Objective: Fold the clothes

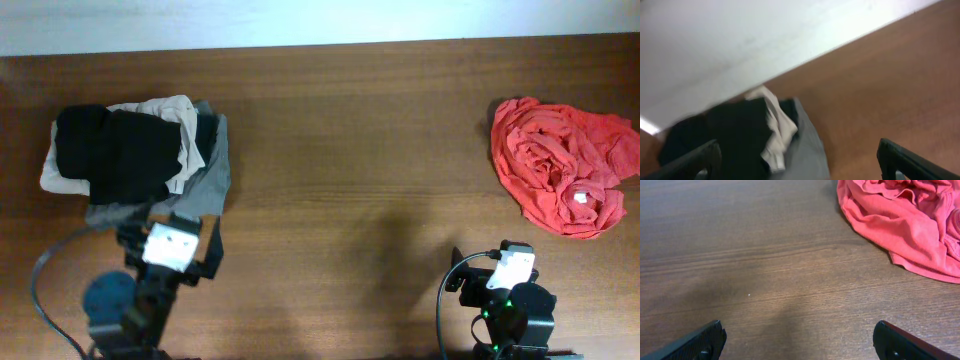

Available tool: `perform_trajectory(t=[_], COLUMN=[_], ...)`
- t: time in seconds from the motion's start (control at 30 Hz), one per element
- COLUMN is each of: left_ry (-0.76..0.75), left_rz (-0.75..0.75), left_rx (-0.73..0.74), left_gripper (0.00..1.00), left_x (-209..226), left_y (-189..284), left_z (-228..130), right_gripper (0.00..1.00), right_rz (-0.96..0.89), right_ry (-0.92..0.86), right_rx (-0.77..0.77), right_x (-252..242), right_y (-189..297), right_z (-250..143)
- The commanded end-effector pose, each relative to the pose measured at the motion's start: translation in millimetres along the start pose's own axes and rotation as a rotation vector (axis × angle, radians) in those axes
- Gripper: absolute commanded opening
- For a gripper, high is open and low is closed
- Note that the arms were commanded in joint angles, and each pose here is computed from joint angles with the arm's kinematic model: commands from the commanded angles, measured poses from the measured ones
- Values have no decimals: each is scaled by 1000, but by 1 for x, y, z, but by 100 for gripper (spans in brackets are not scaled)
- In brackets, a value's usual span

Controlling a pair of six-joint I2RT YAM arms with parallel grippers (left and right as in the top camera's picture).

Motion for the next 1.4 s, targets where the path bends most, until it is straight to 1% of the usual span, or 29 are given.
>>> perform_trajectory(t=[0.0,0.1,0.33,0.53,0.67,1.37], left_ry=[1,2,-3,-10,-20,-19], left_rz=[-21,-20,-16,-4,-2,-4], left_rx=[-16,-25,-48,-70,-105,-103], left_gripper=[99,99,99,99,99,99], left_x=[-22,-33,-51,-58,-58,-58], left_y=[0,-1,-3,-10,-11,-11], left_z=[-29,-47,-73,-87,-83,-84], right_gripper=[99,99,99,99,99,99], right_rz=[1,1,1,1,1,1], right_ry=[-14,-14,-14,-14,-14,-14], right_rx=[-6,-6,-5,-6,-6,-6], right_x=[-1,-1,-1,-1,-1,-1], right_y=[-1,-1,-1,-1,-1,-1], right_z=[0,0,0,0,0,0])
Point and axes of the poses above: each gripper's point midway between its finger pads, its own y axis back along the fingers, its own x axis along the line the jaws close on, z = x × y, the point moved 6 cm from there along y, back along the fingers, and after that the axes turned 10 degrees about -y, right-handed, at the moved point
